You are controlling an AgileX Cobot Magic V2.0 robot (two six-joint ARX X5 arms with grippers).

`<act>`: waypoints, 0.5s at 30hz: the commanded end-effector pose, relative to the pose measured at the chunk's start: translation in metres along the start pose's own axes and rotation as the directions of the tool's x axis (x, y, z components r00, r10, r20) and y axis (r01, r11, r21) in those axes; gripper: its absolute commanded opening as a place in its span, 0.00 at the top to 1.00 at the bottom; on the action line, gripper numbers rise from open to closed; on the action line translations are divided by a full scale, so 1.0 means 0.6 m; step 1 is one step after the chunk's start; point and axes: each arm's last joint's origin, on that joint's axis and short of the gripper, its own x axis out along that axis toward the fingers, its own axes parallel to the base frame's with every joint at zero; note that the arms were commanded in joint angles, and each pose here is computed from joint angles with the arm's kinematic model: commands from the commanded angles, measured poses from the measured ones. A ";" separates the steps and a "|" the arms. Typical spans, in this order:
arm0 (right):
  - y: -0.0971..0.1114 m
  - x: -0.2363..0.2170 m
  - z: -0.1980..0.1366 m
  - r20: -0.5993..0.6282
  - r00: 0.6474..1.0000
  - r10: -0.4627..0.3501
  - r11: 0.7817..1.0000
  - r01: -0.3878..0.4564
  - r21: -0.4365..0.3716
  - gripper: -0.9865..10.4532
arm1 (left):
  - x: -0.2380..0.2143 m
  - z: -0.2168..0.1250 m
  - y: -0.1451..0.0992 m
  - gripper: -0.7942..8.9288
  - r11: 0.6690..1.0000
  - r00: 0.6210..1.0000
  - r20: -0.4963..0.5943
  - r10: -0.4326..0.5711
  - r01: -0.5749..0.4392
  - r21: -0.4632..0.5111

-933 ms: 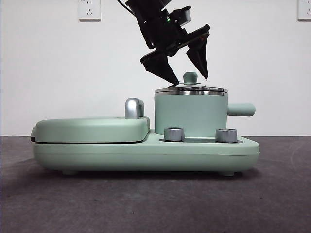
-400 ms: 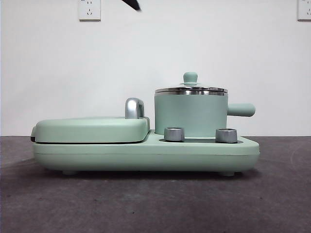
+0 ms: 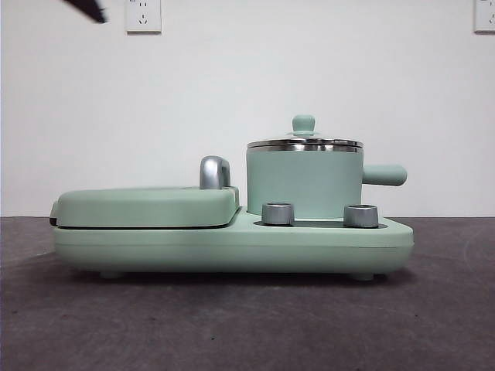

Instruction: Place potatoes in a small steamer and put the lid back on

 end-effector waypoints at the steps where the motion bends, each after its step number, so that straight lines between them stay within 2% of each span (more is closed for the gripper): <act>1: 0.002 -0.001 0.004 0.011 1.000 0.011 1.000 -0.011 -0.003 0.46 | -0.011 -0.035 -0.003 0.46 1.000 0.997 0.081 -0.008 0.011 -0.029; 3: 0.002 -0.001 0.004 0.011 1.000 0.011 1.000 -0.011 -0.003 0.50 | -0.016 -0.062 -0.003 0.52 1.000 0.993 0.116 -0.010 0.013 -0.021; 4: 0.002 -0.001 0.004 0.011 1.000 0.011 1.000 -0.011 -0.003 0.59 | -0.017 -0.074 -0.003 0.62 1.000 0.992 0.126 -0.011 0.013 -0.016; 5: 0.002 -0.002 0.004 0.011 1.000 0.010 1.000 -0.010 -0.003 0.74 | -0.019 -0.084 -0.003 0.79 1.000 0.991 0.133 -0.011 0.012 -0.007; 6: 0.002 -0.001 0.004 0.010 1.000 0.011 1.000 -0.011 -0.004 0.93 | -0.021 -0.094 -0.002 0.93 1.000 0.990 0.138 -0.012 0.012 -0.002; 7: 0.002 -0.002 0.004 0.012 1.000 0.008 1.000 -0.008 -0.006 0.89 | -0.024 -0.103 -0.003 0.90 1.000 0.989 0.145 -0.012 0.012 0.000; 15: 0.002 -0.002 0.004 0.014 1.000 0.008 1.000 -0.008 -0.005 0.90 | -0.045 -0.130 -0.005 0.91 1.000 0.992 0.125 -0.010 0.011 -0.009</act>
